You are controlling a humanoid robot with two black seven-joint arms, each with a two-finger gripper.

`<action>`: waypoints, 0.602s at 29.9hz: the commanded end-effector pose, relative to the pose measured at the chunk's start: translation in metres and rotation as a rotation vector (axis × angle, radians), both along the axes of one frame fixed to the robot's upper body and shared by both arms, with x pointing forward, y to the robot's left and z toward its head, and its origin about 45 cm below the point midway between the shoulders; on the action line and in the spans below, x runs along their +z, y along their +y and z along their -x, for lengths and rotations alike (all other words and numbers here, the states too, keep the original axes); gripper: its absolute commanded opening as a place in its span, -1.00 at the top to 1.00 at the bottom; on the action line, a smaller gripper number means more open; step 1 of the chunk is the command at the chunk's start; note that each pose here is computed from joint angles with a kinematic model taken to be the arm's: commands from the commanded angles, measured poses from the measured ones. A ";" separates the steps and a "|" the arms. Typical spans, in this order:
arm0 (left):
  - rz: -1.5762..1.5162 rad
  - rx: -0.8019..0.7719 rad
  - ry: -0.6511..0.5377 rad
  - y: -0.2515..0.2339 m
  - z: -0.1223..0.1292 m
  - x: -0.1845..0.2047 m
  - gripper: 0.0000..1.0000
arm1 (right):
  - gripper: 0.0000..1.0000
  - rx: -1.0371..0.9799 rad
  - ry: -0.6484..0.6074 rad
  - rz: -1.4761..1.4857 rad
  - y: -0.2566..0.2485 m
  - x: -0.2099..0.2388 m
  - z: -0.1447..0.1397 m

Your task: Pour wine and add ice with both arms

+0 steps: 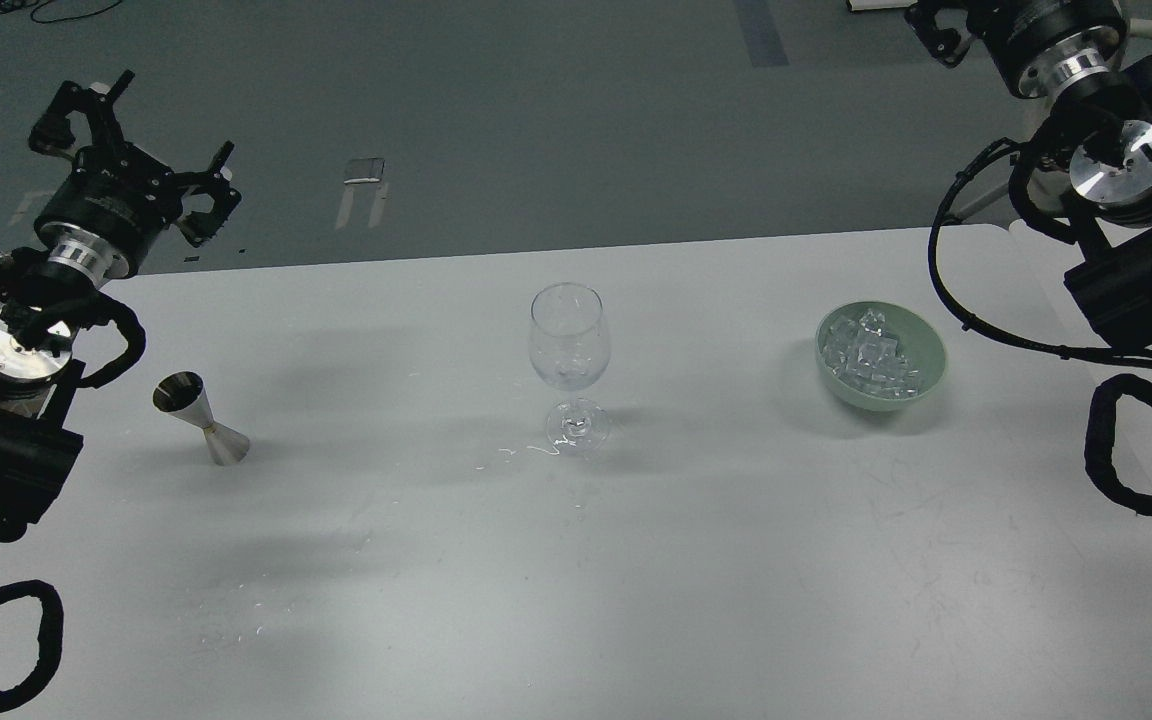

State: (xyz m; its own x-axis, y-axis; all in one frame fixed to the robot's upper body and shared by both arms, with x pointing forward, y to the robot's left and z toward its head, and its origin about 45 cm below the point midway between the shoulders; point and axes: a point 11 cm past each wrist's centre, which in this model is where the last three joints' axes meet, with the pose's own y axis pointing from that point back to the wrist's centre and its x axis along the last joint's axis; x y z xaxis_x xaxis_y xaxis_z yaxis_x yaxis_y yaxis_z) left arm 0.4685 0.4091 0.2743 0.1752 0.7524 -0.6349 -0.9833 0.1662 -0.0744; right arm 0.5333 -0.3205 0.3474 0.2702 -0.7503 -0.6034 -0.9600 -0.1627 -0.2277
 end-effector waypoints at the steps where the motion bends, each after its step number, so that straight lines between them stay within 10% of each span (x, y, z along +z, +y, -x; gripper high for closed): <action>1: -0.005 0.003 0.000 0.002 0.000 0.001 -0.97 | -1.00 -0.004 0.009 -0.008 -0.001 -0.006 0.001; 18: -0.007 -0.011 -0.062 -0.009 -0.014 0.031 -0.97 | -1.00 -0.013 -0.004 -0.004 -0.004 0.000 0.001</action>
